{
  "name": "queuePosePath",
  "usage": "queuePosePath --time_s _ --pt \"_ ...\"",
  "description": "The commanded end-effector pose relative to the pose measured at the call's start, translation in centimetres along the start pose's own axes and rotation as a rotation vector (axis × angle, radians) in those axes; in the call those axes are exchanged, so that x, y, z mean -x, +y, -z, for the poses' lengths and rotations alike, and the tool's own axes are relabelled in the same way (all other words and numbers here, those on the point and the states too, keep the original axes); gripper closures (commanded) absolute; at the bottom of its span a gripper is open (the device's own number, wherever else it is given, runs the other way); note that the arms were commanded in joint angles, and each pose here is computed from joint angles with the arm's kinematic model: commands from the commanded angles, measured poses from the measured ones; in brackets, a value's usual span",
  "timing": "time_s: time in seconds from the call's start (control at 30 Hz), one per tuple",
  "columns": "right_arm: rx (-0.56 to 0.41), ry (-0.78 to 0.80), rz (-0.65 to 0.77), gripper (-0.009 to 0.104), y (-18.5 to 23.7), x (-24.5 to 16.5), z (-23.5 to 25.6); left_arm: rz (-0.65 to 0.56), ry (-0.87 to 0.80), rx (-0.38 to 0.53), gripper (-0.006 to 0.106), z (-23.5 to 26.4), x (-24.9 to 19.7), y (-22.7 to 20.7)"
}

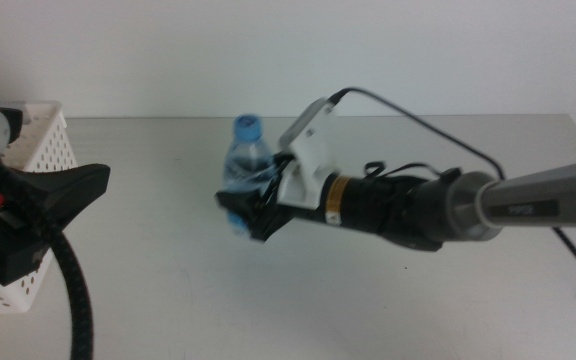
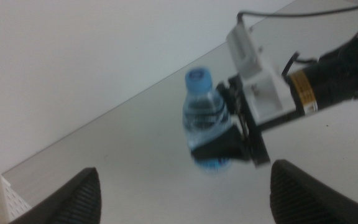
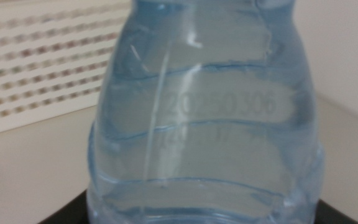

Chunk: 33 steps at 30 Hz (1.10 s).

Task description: Use arms to grab the bottles and put them into the dustbin to the left of the table.

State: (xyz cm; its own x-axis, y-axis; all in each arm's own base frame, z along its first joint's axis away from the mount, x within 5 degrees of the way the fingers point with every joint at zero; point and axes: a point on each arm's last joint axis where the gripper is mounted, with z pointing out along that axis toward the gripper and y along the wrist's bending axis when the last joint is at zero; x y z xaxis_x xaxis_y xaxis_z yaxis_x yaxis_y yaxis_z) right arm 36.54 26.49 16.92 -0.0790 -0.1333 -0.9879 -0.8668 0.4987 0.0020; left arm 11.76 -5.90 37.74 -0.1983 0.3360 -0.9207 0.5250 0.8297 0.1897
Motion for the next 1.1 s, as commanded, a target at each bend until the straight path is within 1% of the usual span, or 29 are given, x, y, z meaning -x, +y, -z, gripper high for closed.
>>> queuePosePath --time_s 0.0,0.1,0.33,0.47,0.57,0.6,0.63,0.8,0.87,0.93,1.07 --pt "0.072 -0.170 0.031 0.096 2.1 4.0 -0.5 0.017 -0.097 0.020 0.008 0.5 1.4 0.3" --pt "0.105 -0.147 0.036 0.096 3.4 2.9 -1.4 0.017 -0.097 0.020 0.008 0.5 1.4 0.3" --pt "0.124 -0.115 -0.020 0.096 4.3 1.5 -2.2 0.017 -0.097 0.020 0.008 0.5 1.4 0.3" --pt "0.128 -0.116 -0.032 0.088 4.5 1.5 -2.3 0.017 -0.097 0.020 0.008 0.5 1.4 0.3" --pt "0.127 -0.107 -0.033 0.077 4.6 1.3 -2.2 0.017 -0.097 0.020 0.008 0.5 1.4 0.3" --pt "0.114 -0.084 -0.031 0.064 4.5 1.1 -2.3 0.017 -0.097 0.020 0.008 0.5 1.4 0.3" --pt "0.108 -0.074 -0.031 0.059 4.4 1.0 -2.3 0.017 -0.097 0.020 0.008 0.5 1.4 0.3" --pt "0.102 -0.035 -0.025 0.024 4.4 0.7 -2.3 0.017 -0.097 0.020 0.008 0.5 1.4 0.3" --pt "0.102 -0.037 -0.032 0.015 4.4 0.8 -2.3 0.017 -0.097 0.020 0.008 0.5 1.4 0.3" --pt "0.098 -0.037 -0.046 0.010 4.4 1.2 -2.0 0.017 -0.097 0.020 0.008 0.5 1.4 0.3" --pt "0.077 -0.024 -0.049 0.008 4.5 2.4 -0.7 0.017 -0.097 0.020 0.008 0.5 1.4 0.3"
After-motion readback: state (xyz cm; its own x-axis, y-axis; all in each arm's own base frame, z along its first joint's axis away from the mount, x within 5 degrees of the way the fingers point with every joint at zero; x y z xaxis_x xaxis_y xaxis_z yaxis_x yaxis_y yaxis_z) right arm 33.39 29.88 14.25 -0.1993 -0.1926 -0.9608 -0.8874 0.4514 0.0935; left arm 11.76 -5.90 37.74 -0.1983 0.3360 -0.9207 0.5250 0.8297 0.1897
